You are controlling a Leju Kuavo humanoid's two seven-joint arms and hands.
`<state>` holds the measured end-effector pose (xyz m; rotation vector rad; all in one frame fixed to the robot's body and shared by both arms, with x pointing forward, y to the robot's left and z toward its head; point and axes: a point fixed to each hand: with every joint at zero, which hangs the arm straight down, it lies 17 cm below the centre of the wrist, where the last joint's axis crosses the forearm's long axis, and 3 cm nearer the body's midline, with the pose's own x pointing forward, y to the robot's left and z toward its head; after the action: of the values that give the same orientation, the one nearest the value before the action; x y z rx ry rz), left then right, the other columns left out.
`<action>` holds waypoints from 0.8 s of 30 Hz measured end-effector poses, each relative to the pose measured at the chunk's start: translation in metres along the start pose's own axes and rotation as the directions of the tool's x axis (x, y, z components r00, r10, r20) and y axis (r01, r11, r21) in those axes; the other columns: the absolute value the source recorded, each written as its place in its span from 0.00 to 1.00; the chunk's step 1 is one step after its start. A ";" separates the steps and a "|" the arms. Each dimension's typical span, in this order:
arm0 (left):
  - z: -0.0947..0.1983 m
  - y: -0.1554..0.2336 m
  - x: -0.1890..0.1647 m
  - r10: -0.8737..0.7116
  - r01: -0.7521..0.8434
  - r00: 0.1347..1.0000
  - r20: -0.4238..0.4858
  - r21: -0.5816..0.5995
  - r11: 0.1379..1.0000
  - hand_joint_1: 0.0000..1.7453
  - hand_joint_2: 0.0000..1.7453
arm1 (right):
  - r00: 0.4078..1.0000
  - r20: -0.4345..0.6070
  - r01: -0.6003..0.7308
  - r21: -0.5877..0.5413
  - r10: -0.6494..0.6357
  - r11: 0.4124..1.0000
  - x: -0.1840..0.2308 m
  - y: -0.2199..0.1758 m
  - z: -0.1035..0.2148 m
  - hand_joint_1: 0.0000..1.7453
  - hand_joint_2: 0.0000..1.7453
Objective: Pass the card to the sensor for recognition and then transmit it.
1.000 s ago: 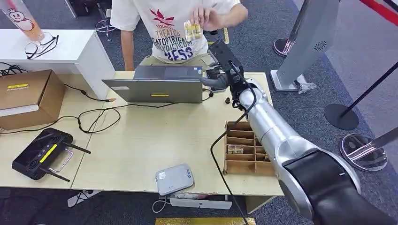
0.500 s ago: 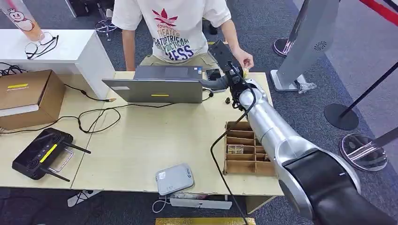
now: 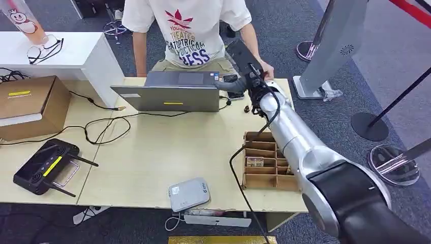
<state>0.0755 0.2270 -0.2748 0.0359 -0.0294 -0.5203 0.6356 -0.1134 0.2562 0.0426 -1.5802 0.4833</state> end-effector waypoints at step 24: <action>-0.001 0.001 0.002 0.015 -0.015 1.000 0.021 0.014 1.000 0.00 0.00 | 0.944 0.330 0.009 -0.049 0.008 0.999 0.083 -0.037 0.024 0.00 1.00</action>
<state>0.0777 0.2272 -0.2755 0.0446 -0.0534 -0.5057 0.6178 -0.1332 0.3466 0.0901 -1.9216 0.4517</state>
